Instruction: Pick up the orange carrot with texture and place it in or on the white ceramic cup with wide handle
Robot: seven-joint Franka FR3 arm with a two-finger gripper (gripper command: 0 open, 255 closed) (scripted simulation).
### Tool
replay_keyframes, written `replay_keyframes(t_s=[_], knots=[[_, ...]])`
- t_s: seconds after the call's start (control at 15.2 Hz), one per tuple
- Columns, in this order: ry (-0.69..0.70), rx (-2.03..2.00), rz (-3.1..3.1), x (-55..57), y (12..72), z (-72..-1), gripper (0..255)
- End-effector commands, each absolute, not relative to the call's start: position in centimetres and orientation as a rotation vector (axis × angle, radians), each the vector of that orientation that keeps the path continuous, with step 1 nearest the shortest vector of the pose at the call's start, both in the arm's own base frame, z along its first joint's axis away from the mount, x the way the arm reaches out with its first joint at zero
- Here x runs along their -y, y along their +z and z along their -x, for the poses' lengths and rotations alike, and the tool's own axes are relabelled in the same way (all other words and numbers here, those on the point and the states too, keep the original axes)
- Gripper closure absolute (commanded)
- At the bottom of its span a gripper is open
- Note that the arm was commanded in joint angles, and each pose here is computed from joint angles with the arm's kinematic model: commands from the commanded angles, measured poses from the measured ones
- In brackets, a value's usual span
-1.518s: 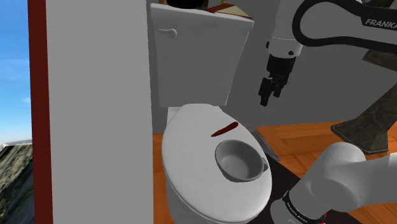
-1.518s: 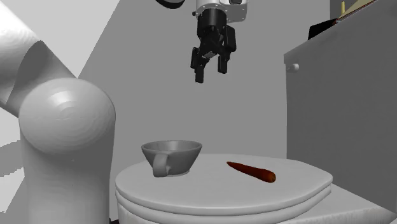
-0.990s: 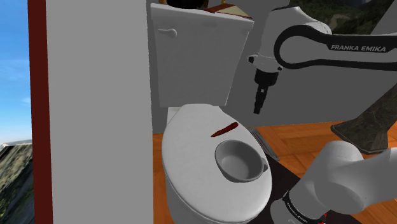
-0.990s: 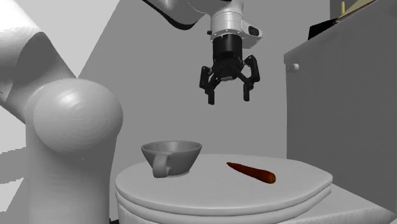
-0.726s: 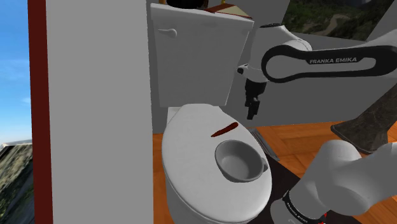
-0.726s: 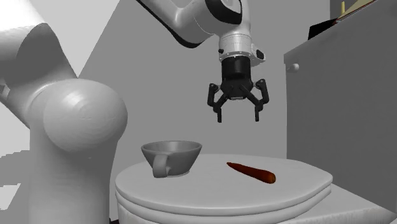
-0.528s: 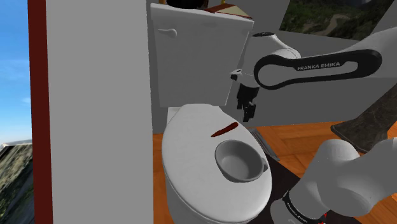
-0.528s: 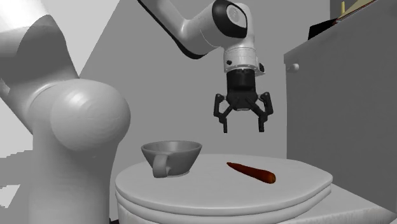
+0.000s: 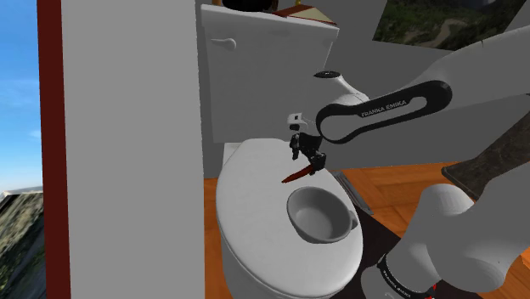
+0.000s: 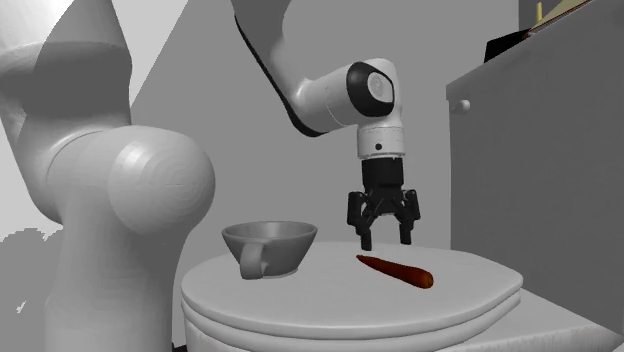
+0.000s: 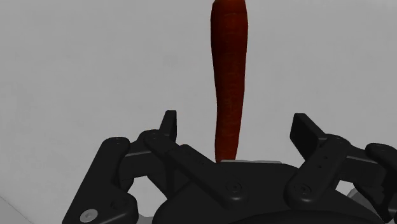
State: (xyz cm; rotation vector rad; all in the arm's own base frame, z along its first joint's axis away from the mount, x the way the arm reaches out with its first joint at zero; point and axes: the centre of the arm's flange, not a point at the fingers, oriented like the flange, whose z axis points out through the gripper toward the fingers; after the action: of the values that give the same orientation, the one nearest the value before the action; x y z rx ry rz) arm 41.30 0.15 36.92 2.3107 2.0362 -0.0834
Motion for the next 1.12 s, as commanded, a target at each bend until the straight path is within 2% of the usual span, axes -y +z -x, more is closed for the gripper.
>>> replay_keyframes(t_s=[0.0, 0.33, 0.86, 0.92, 1.06], knots=[[-0.080, -2.065, -2.284, -0.3, 35.6, -41.4, 0], [-0.080, -2.065, -2.284, -0.1, 32.6, -41.4, 0], [-0.080, -2.065, -2.284, -0.1, 32.6, -41.4, 0], [-0.080, -2.065, -2.284, -0.1, 32.6, -41.4, 255], [-0.080, -2.065, -2.284, -0.1, 32.6, -41.4, 255]])
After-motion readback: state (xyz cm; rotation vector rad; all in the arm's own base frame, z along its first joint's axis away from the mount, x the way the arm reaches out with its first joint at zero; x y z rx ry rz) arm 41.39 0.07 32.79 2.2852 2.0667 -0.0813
